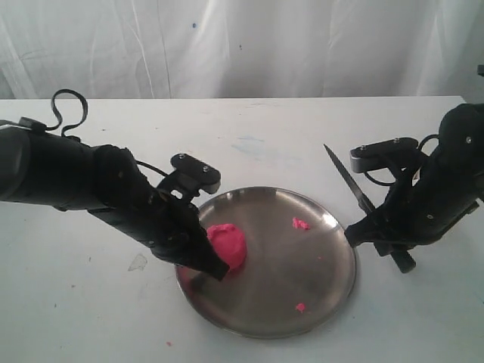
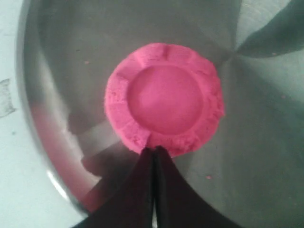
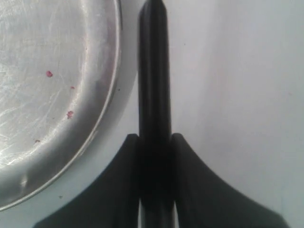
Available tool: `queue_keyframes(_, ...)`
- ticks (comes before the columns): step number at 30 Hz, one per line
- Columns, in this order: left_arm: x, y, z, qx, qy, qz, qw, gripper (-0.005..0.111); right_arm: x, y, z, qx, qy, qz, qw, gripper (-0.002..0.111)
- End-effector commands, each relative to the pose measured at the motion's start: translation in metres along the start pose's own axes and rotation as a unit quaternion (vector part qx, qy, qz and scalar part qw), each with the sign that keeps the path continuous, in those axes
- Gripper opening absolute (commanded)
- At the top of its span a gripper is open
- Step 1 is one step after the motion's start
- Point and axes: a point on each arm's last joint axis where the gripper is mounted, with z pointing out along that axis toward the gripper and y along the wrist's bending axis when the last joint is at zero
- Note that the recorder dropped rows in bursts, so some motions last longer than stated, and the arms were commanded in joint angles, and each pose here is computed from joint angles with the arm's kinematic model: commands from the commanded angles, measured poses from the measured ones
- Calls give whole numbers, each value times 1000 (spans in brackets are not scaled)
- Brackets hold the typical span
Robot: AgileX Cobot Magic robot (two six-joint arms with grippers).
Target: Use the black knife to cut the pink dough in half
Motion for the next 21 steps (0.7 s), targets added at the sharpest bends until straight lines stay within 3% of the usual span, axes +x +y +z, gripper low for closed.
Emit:
queue_keyframes(1,3,-24,4,25,10,62,998,0,0,-1,1,6,-4,-2,1000,0)
queue_keyframes(6,4,-32,5,34,12,187,982,0,0,-2,1,13,-3,-9,1000,0)
queue_keyframes(16,-6,-29,-26,18,-21,223,974,0,1,-5,18,23,17,-9,1000,0)
queue_keyframes(18,-5,-19,-29,6,-14,226,974,0,2,-5,24,22,28,-8,999,0)
queue_keyframes(21,5,8,-20,-12,5,186,982,0,3,-5,31,21,39,-8,999,0)
